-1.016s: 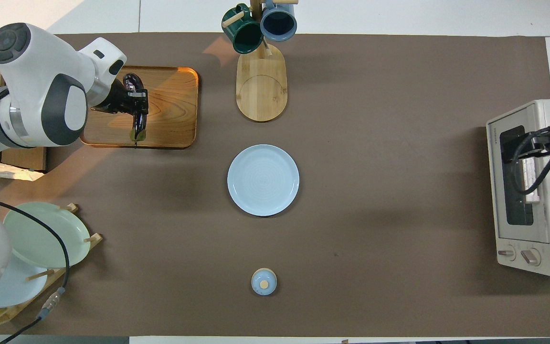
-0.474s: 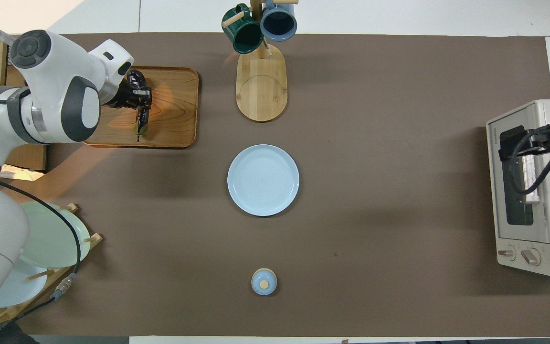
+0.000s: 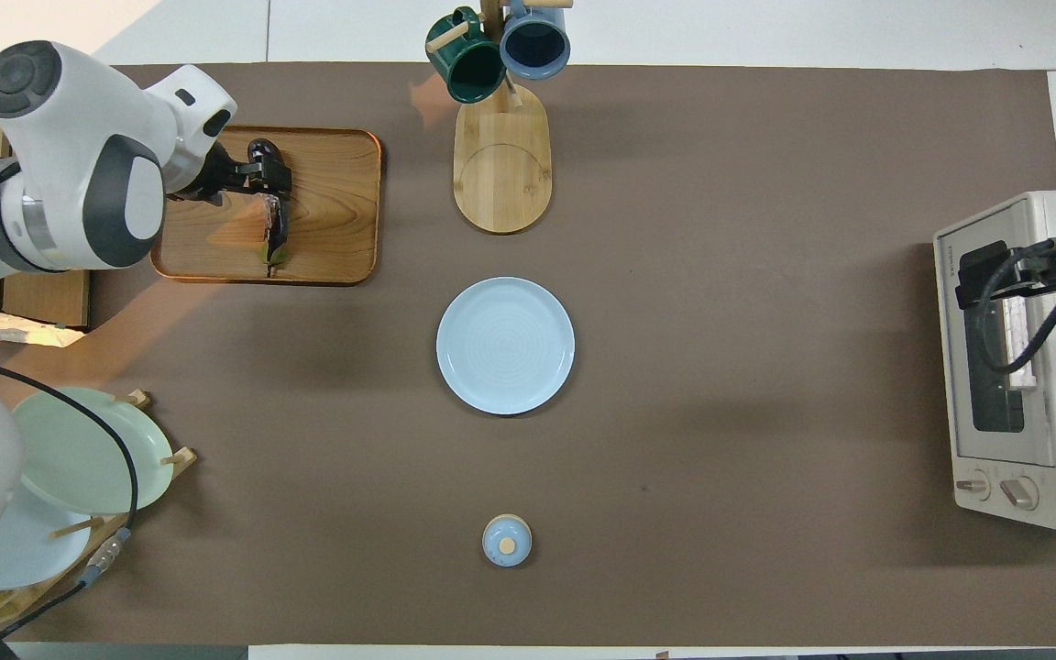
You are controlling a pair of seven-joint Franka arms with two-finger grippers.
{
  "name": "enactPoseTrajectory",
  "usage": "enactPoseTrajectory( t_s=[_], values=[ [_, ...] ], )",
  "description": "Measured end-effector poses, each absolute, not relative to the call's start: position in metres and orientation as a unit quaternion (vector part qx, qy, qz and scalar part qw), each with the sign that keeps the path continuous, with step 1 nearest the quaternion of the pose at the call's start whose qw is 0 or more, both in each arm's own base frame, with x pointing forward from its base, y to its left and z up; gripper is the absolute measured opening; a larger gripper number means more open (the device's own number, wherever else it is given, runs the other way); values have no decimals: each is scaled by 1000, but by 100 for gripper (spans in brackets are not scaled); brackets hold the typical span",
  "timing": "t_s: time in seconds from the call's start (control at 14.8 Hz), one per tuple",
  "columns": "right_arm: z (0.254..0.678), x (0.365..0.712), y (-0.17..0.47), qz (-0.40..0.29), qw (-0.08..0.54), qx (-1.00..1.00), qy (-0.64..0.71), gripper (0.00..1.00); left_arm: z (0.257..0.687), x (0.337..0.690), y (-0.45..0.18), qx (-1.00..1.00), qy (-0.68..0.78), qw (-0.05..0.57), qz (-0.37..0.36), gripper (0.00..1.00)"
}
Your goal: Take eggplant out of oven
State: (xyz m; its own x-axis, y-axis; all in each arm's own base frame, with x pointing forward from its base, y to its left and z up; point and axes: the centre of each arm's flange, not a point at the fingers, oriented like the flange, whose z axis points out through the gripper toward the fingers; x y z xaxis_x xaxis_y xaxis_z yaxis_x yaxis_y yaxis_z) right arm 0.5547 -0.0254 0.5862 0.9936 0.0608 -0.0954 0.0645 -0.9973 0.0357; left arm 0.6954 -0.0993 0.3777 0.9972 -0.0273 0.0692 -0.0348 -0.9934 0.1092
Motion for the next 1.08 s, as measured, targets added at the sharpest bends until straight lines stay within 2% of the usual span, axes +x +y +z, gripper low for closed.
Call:
enactPoseTrajectory(
  t_s=[0.27,0.61,0.81,1.08],
  values=[
    [587,555,-24,-47,19,998,33,100,466,668,-74,999,-5,48,25,100],
    [587,555,-24,-46,19,998,33,100,560,609,-63,999,-7,38,-11,100],
    [587,555,-24,-46,19,998,33,100,583,582,-60,999,-8,34,-27,100],
    [587,555,-24,-46,19,998,33,100,573,554,-59,998,-8,30,-49,100]
  ],
)
